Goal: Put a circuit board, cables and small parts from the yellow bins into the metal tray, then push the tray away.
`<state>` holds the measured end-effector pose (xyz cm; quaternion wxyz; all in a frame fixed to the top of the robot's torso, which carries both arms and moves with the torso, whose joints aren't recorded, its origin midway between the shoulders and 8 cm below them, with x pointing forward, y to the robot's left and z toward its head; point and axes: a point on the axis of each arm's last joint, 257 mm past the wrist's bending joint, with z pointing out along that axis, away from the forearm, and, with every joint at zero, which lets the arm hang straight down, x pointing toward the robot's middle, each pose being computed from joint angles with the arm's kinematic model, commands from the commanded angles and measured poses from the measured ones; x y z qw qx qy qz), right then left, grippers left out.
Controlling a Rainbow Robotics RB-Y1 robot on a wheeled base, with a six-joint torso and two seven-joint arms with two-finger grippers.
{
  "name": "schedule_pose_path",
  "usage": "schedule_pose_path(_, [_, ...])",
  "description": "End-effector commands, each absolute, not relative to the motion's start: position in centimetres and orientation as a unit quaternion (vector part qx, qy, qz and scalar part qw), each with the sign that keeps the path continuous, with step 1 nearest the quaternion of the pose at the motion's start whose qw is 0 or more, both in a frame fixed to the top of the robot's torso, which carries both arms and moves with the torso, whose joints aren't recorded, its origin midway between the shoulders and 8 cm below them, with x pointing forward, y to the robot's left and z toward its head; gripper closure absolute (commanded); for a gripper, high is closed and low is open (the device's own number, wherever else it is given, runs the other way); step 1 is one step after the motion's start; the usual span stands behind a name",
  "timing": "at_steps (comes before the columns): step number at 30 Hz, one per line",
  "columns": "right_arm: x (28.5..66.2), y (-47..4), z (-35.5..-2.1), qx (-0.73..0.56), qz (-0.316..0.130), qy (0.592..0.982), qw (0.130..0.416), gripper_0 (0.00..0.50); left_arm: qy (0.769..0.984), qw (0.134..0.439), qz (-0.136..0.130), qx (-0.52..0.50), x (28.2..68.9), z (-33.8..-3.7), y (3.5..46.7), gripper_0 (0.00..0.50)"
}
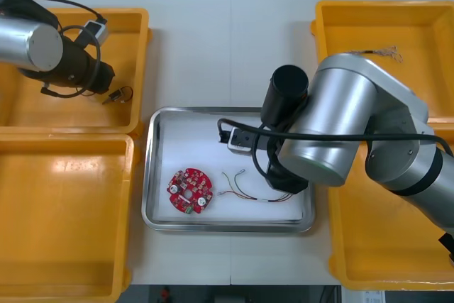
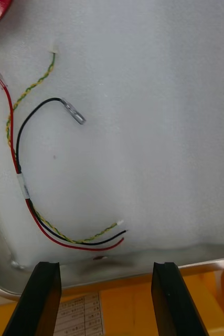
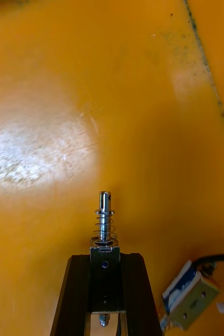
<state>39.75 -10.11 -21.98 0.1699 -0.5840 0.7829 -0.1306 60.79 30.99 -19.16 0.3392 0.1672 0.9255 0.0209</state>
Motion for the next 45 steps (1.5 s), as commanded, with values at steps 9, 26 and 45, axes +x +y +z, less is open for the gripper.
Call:
schedule_pose_path(9, [42.5,-10.6,-14.0,-0.520,-0.102,0.802,0.276,0.000,0.923,0.337,0.039,0.179,58.2,-11.1,31.2,0.500])
schedule_pose_path(26, [46.4,-18.1,-9.3,-0.425,-0.133,0.839,0.313,0.000,0.929,0.292,0.044,0.223,50.6,-11.3,24.6,0.499])
schedule_pose_path(45, [49.3,-28.5,-6.6,-0.290,-0.158,0.892,0.308,0.000,0.925,0.271,-0.002,0.267,43.8,-14.4,13.3,0.500])
